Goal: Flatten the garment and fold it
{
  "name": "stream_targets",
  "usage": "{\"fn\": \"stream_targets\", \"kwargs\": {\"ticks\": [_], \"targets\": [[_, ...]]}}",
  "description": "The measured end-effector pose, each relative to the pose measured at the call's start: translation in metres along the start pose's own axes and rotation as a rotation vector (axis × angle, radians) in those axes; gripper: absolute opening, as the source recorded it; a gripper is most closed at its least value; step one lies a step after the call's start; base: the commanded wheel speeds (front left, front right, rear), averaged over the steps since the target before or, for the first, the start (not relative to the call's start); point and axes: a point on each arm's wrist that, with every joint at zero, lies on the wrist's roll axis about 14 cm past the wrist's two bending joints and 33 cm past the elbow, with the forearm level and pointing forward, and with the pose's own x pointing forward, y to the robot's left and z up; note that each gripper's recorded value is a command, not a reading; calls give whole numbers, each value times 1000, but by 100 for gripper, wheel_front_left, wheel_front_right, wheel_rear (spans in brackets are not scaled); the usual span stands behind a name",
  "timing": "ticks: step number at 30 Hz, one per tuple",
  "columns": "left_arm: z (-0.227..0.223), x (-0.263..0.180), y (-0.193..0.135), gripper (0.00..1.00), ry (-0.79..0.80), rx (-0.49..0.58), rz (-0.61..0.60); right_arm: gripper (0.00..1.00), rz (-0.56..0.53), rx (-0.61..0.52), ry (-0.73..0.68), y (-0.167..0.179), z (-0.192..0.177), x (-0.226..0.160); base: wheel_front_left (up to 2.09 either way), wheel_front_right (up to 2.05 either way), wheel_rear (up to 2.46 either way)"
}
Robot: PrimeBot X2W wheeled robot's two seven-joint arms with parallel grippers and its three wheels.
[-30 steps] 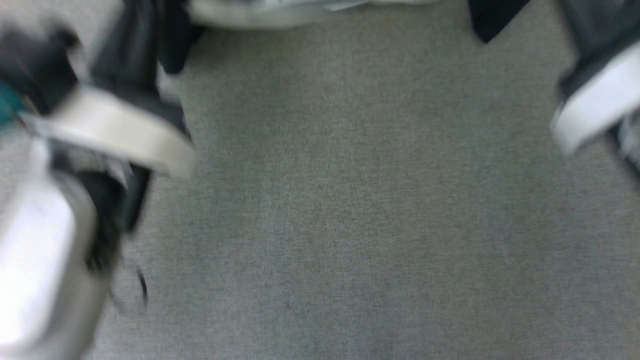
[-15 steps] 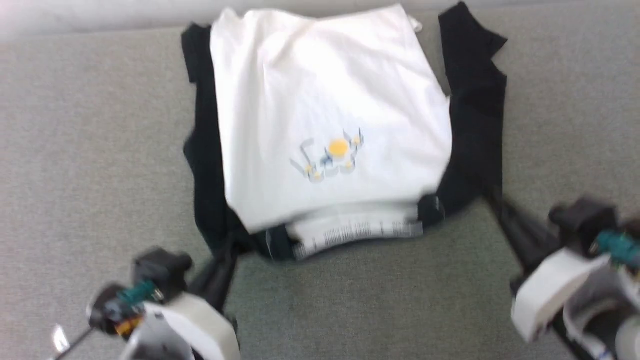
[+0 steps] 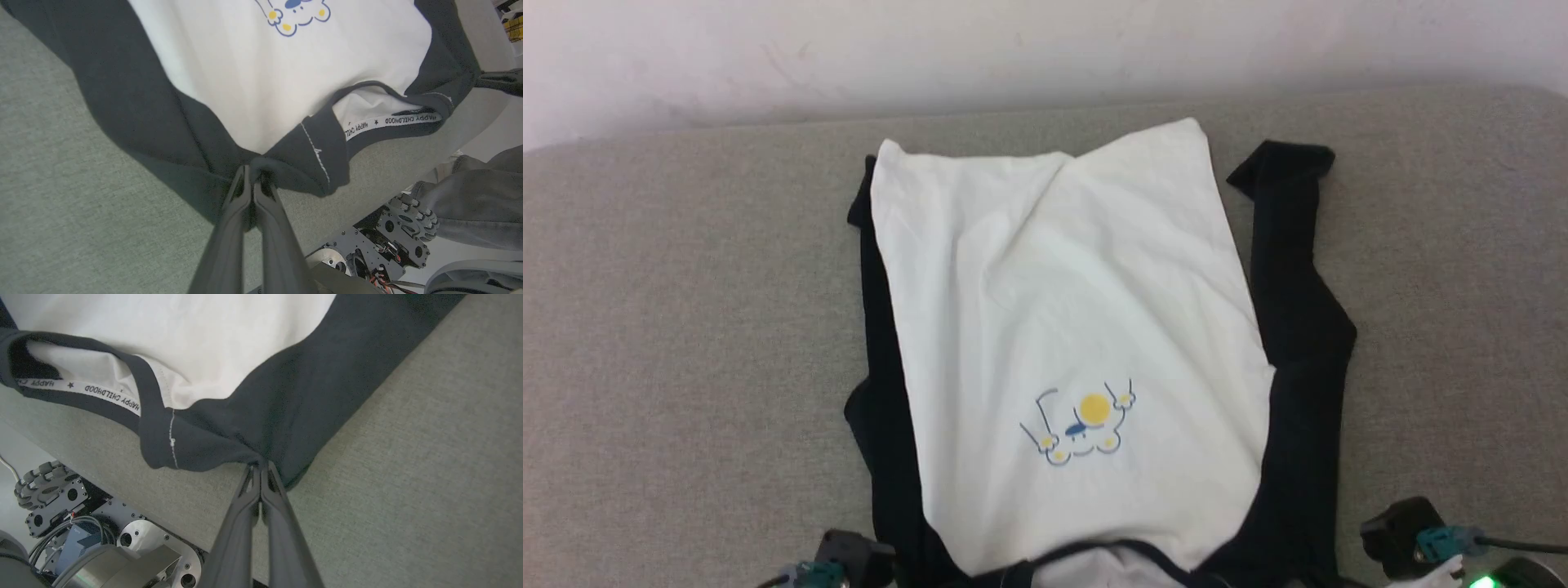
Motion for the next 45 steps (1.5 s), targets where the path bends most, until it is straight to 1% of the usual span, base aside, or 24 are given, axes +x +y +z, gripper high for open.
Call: {"fn": "stream_targets", "kwargs": {"ticks": [5,13,19,23,24,25,26,27,28,29,30,31,36,39,42,43,45], "targets": [[-20,-10,-10,0,59,-26,-21,0,10,2,98,6,-26,-15,0,0,0],[-48,-18,-20,0,133,-66,-41,0,31,63,216,19,-63,-32,0,0,0],[-58,-21,-20,0,143,-80,-31,0,24,84,214,24,-69,-39,0,0,0],[-61,-19,-19,0,109,-98,-13,0,19,98,175,27,-69,-39,0,0,0],[-60,-18,-18,14,92,-102,-6,0,18,104,161,28,-69,-38,0,0,0],[-59,-17,-17,37,80,-102,1,0,15,108,145,29,-68,-37,0,0,0],[-58,-16,-15,44,60,-102,12,0,12,111,136,29,-68,-36,0,0,0],[-57,-15,-13,46,43,-105,23,14,13,115,128,30,-69,-35,0,0,0],[-58,-14,-12,51,36,-110,28,30,11,118,115,31,-69,-35,0,0,0],[-59,-13,-12,81,29,-115,34,45,8,120,103,31,-68,-34,0,0,0],[-59,-12,-10,100,18,-119,42,75,7,121,97,31,-69,-33,0,0,0],[-60,-11,-9,100,12,-124,47,100,5,120,96,31,-70,-32,0,0,0],[-64,-9,-8,100,11,-141,51,100,4,126,67,32,-68,-30,0,0,0],[-55,-10,-7,100,-20,-164,51,100,8,140,45,31,-62,-31,0,0,0],[-31,-15,-6,100,-96,-200,42,100,-4,170,-25,24,-41,-35,0,0,0],[-18,-19,-3,100,-143,-205,46,100,-19,174,-61,18,-31,-38,0,0,0],[13,-28,10,100,-268,-200,88,100,-69,156,-151,3,-6,-45,0,0,0]]}}
